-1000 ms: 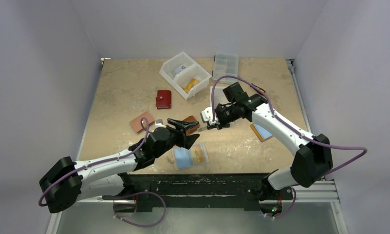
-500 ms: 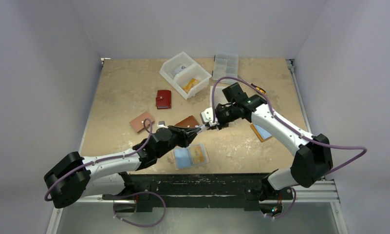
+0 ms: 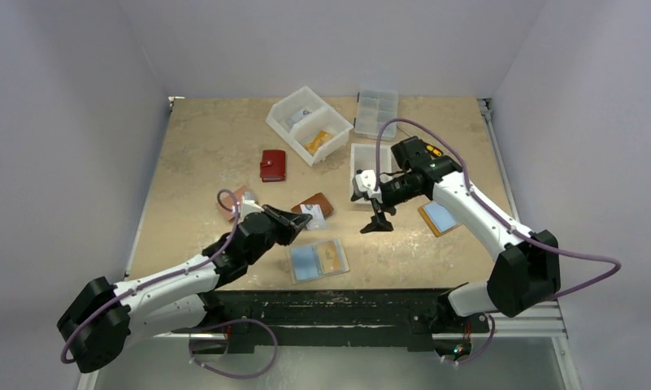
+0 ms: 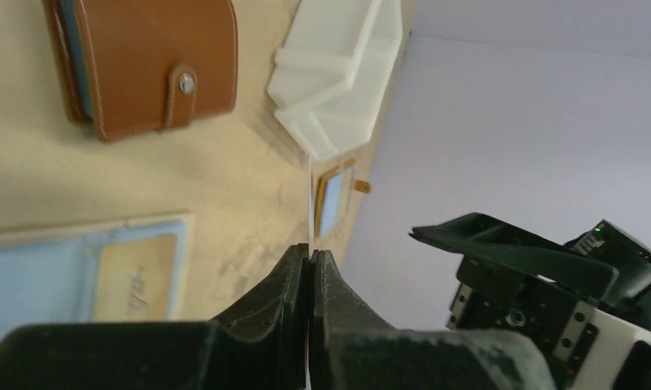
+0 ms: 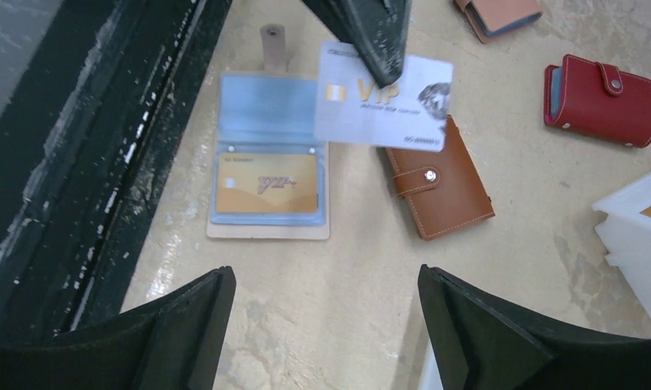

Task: Take the credit cards out of the card holder
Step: Place the credit card in the storage box.

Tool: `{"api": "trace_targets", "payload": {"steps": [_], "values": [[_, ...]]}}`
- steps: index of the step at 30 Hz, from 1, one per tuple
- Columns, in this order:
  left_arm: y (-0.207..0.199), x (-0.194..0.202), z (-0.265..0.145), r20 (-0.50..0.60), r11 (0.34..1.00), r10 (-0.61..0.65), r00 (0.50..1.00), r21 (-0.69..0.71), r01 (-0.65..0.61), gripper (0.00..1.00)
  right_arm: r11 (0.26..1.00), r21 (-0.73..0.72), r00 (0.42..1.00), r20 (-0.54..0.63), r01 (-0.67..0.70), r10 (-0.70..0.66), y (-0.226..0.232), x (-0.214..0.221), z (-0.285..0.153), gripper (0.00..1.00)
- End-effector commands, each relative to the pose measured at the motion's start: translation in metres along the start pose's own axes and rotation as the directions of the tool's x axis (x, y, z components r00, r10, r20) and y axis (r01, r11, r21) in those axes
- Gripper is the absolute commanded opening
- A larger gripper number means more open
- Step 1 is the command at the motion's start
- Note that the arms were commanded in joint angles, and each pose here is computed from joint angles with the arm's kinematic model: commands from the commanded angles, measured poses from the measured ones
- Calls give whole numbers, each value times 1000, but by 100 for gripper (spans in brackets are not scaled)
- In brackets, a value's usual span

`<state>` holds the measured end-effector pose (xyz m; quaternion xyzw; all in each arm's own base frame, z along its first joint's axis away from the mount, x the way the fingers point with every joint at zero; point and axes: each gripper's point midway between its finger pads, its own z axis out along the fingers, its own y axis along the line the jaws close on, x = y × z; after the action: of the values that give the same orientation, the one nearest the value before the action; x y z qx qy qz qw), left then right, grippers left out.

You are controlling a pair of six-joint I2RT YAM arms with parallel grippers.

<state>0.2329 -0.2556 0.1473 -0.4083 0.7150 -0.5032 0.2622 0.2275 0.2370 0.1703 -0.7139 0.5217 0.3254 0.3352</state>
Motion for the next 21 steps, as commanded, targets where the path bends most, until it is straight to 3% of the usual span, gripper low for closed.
{"api": "trace_targets", "payload": {"steps": [1, 5, 7, 11, 13, 18, 21], "values": [[-14, -32, -5, 78, 840, 541, 837, -12, -542, 0, 998, -18, 988, 142, -60, 62, 18, -17, -14, 93], [-31, -67, 4, 31, 562, 827, 562, -108, -820, 0, 988, -8, 971, 184, -155, 154, 23, -9, -18, 93], [-48, -87, 16, -20, 454, 888, 460, -123, -882, 0, 984, 1, 966, 186, -180, 177, 25, -5, -18, 93], [-76, -121, 54, -108, 338, 934, 341, -46, -940, 0, 979, 33, 961, 203, -201, 190, 23, -3, -21, 92], [-91, -147, 74, -116, 286, 949, 292, -68, -956, 0, 977, 47, 959, 207, -208, 194, 22, -1, -24, 92], [-119, -199, 128, -124, 94, 986, 108, -116, -989, 0, 974, 66, 956, 218, -215, 196, 27, 4, -25, 92], [-141, -224, 156, -114, 42, 992, 60, -153, -987, 0, 975, 72, 956, 221, -212, 192, 31, 7, -25, 93]]}}
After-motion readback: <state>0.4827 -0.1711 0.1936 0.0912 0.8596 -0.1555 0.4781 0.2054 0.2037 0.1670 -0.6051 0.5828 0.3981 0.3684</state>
